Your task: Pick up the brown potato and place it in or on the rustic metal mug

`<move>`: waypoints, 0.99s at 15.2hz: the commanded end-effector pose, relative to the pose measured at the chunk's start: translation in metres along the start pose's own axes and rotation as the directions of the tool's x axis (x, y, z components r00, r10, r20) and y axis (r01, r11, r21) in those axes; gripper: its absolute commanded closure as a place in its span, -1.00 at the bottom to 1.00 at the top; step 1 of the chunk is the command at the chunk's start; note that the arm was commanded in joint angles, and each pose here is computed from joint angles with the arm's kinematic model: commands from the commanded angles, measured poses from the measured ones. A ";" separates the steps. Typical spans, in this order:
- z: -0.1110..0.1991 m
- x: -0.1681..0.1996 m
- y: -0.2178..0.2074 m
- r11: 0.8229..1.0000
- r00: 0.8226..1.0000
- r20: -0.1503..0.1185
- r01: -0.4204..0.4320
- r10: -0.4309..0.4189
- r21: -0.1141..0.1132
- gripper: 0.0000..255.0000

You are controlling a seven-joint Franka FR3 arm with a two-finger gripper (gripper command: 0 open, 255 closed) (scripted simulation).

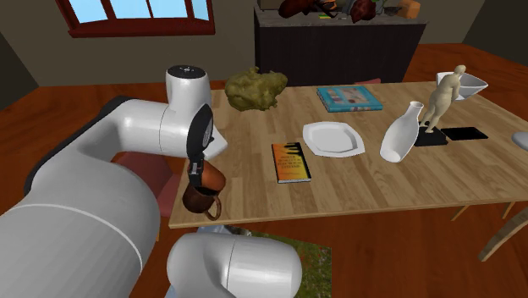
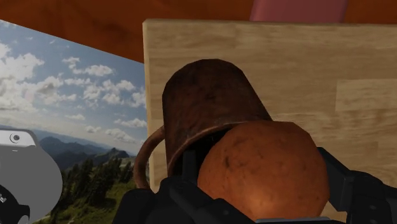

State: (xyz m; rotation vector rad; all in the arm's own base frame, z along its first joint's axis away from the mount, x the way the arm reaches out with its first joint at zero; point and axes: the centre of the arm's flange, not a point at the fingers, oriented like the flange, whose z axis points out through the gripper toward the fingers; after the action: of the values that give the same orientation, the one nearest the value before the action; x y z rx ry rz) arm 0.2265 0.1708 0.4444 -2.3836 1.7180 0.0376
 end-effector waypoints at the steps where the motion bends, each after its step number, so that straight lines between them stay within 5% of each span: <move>1: 0.004 0.001 0.001 1.000 1.000 -0.002 -0.002 0.002 -0.009 1.00; 2: 0.004 0.001 0.001 1.000 1.000 -0.002 -0.002 0.002 -0.009 1.00; 3: 0.003 0.001 0.001 1.000 1.000 -0.002 -0.002 0.002 -0.009 -1.00; 8: 0.004 0.001 0.001 1.000 1.000 -0.002 -0.002 0.002 -0.009 -1.00; 12: -0.046 0.001 0.001 1.000 1.000 -0.002 -0.002 0.002 -0.009 -1.00; 15: -0.046 0.001 0.001 1.000 1.000 -0.002 -0.002 0.002 -0.009 -1.00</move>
State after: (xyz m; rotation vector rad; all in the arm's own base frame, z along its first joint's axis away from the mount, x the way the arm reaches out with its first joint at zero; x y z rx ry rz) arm 0.2228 0.1621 0.4881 -2.3888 1.7246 0.0440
